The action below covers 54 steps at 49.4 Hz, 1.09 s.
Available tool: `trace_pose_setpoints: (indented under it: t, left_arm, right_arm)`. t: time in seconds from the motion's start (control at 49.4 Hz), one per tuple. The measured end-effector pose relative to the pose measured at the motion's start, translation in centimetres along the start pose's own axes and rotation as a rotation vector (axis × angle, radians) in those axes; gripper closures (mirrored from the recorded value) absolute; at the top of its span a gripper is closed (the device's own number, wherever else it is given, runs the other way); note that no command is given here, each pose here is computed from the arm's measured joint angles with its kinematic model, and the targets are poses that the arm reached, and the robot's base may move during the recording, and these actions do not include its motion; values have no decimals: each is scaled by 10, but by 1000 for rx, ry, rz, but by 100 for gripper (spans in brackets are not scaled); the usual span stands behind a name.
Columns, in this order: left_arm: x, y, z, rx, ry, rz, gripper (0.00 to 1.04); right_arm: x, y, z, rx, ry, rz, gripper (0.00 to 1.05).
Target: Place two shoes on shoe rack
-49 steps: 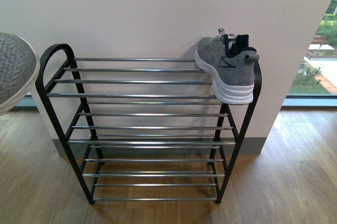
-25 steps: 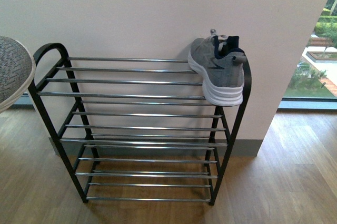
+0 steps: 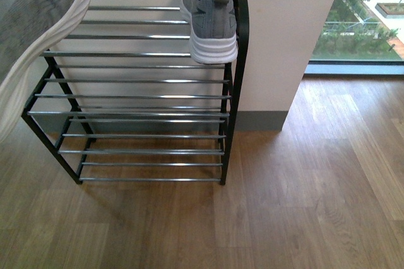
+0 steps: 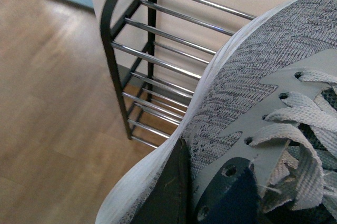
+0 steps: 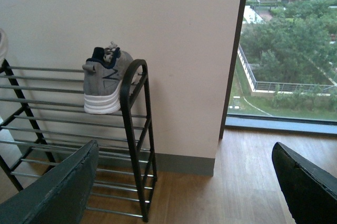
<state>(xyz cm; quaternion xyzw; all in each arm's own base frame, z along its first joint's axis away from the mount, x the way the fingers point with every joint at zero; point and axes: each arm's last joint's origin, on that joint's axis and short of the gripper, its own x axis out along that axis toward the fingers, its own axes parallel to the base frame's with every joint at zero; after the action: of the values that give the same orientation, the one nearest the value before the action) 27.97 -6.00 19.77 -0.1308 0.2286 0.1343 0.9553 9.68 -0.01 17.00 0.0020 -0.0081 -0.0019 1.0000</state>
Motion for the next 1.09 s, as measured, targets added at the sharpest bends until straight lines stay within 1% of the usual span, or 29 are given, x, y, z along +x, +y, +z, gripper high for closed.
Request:
trace_pose_setpoints:
  t: [0.101, 0.162, 0.222, 0.324, 0.445, 0.526, 0.607, 0.667, 0.748, 0.809, 0.91, 1.031, 1.092]
  left_arm:
    - [44, -31, 14, -95, 85, 5, 103]
    - [66, -48, 18, -120, 131, 11, 103]
    - [80, -58, 20, -133, 164, 18, 103]
    - [113, -86, 21, -164, 243, 51, 103]
    - [138, -113, 21, -179, 304, 58, 103]
    - [151, -133, 24, -171, 318, 63, 103]
    - [157, -148, 32, -166, 326, 45, 103]
    - [160, -164, 41, -161, 336, 19, 103]
    - [165, -183, 44, -154, 361, -11, 103]
    - [166, -191, 42, -149, 373, -14, 103]
    - [168, -197, 40, -162, 371, -11, 103]
    - [170, -195, 40, -171, 372, -14, 103]
    - [174, -190, 36, -168, 375, 0, 103]
  right_arm:
    - [0, 0, 0, 0, 0, 0, 9]
    - [0, 0, 0, 0, 0, 0, 9]
    - [0, 0, 0, 0, 0, 0, 9]
    - [0, 0, 0, 0, 0, 0, 9]
    - [0, 0, 0, 0, 0, 0, 9]
    - [0, 0, 0, 0, 0, 0, 9]
    - [0, 0, 0, 0, 0, 0, 9]
    - [0, 0, 0, 0, 0, 0, 9]
    - [0, 0, 0, 0, 0, 0, 9]
    - [0, 0, 0, 0, 0, 0, 9]
    - [0, 0, 0, 0, 0, 0, 9]
    - [0, 0, 0, 0, 0, 0, 9]
    - [0, 0, 0, 0, 0, 1, 9]
